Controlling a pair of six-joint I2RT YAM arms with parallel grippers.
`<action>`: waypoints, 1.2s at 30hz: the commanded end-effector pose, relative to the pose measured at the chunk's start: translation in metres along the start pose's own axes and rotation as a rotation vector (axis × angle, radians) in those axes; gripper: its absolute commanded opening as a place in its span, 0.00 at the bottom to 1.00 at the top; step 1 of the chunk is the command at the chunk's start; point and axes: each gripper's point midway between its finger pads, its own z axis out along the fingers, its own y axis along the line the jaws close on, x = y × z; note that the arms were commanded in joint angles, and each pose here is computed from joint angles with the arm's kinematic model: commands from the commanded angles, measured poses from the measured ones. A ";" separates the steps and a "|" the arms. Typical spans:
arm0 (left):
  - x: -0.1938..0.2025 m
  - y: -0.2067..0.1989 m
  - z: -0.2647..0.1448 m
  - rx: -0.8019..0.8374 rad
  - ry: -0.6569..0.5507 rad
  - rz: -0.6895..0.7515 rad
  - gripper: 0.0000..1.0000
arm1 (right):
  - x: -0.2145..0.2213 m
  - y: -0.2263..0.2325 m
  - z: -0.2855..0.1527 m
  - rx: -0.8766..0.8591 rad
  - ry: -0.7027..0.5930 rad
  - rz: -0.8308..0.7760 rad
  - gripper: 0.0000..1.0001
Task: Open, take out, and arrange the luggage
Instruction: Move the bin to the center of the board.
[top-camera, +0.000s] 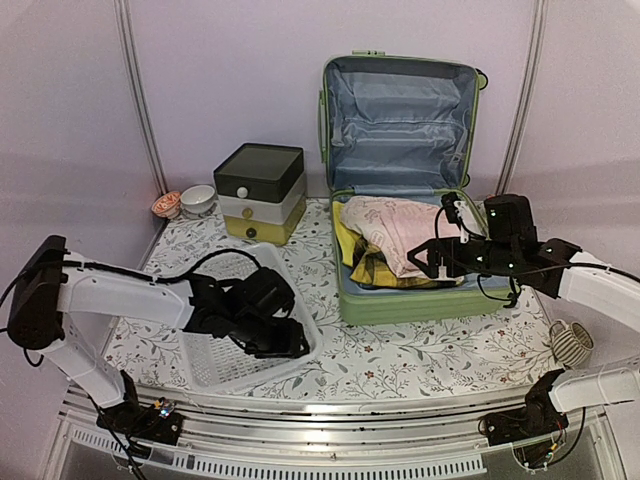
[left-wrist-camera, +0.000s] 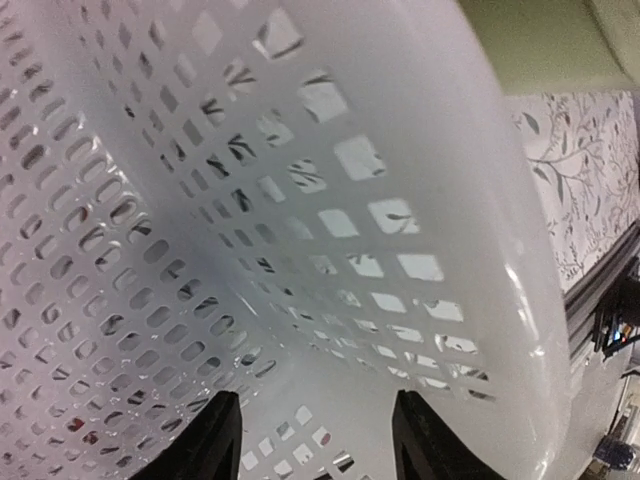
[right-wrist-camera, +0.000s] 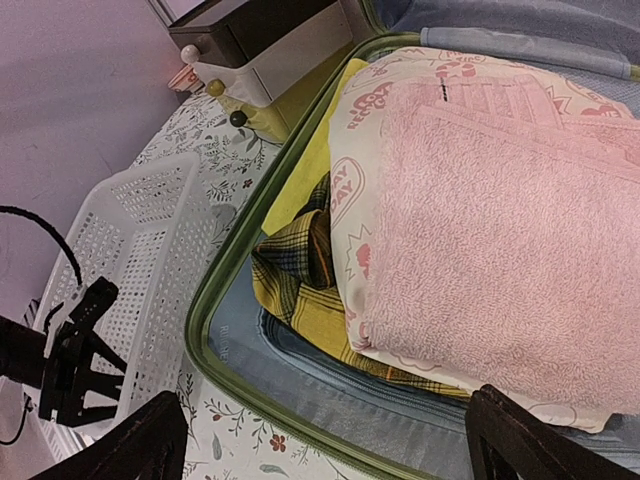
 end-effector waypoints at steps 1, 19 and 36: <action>0.025 -0.049 0.007 0.118 0.039 0.093 0.55 | 0.000 -0.002 -0.001 0.006 -0.004 0.012 0.99; 0.003 -0.074 -0.049 0.033 -0.088 0.267 0.73 | 0.005 -0.007 0.012 0.022 0.027 0.000 0.99; -0.074 0.100 -0.167 -0.167 -0.408 -0.153 0.98 | -0.007 -0.014 0.027 0.054 -0.009 -0.012 0.99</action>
